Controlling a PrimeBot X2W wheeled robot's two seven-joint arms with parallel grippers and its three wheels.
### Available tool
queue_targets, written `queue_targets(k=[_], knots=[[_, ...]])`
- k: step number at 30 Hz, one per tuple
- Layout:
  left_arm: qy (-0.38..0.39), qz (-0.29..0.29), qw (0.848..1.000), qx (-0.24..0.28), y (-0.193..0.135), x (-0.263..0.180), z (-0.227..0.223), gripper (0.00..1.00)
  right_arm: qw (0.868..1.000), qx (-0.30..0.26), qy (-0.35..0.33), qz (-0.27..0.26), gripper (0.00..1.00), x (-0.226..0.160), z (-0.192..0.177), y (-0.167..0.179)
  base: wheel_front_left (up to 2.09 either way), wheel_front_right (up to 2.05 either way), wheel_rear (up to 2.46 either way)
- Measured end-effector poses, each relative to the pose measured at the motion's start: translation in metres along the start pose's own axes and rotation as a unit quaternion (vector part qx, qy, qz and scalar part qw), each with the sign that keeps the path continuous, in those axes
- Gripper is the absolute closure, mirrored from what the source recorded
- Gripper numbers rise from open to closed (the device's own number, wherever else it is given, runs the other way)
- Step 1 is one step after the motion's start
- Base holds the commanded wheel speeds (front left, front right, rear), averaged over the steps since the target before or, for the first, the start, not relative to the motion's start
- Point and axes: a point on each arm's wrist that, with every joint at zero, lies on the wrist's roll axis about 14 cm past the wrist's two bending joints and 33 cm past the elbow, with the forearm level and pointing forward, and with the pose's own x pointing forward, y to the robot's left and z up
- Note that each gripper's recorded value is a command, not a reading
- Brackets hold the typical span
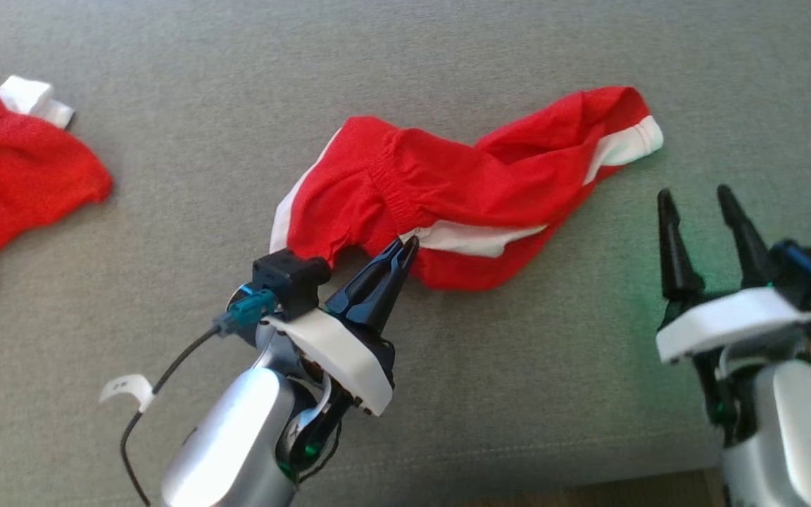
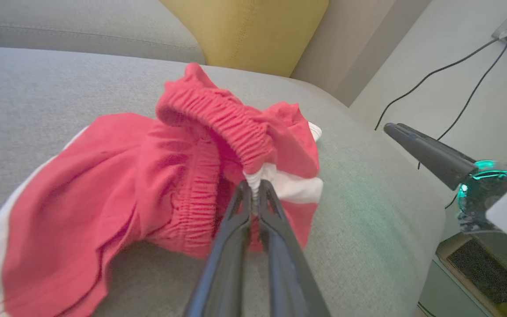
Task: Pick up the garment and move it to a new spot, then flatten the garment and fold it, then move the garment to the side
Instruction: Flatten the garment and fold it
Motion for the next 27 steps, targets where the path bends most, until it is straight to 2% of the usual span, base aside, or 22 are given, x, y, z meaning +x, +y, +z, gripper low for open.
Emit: queue_targets(k=[12,19,20,21,23,27], knots=[[-0.02,0.042,0.999,0.006,0.03,-0.008,0.007,1.0,0.996,-0.027,0.088,0.001,0.0,0.065,-0.026,-0.018,0.0,0.0,0.0],[-0.028,0.052,0.998,0.006,0.04,-0.009,0.006,1.0,0.985,-0.013,0.174,0.007,0.0,0.08,-0.063,-0.016,0.0,0.0,0.0],[-0.03,0.053,0.998,0.005,0.041,-0.009,0.006,1.0,0.983,-0.01,0.182,0.007,0.4,0.079,-0.066,-0.016,0.0,0.0,0.0],[-0.031,0.055,0.998,0.005,0.042,-0.009,0.006,1.0,0.983,-0.009,0.183,0.008,0.63,0.08,-0.067,-0.016,0.0,0.0,0.0],[-0.034,0.055,0.998,0.005,0.042,-0.009,0.006,1.0,0.983,-0.007,0.185,0.01,1.0,0.082,-0.065,-0.015,0.0,0.0,0.0],[-0.043,0.056,0.997,0.009,0.042,-0.01,0.01,1.0,0.984,0.001,0.179,0.017,1.0,0.082,-0.059,-0.01,0.0,0.0,0.0]])
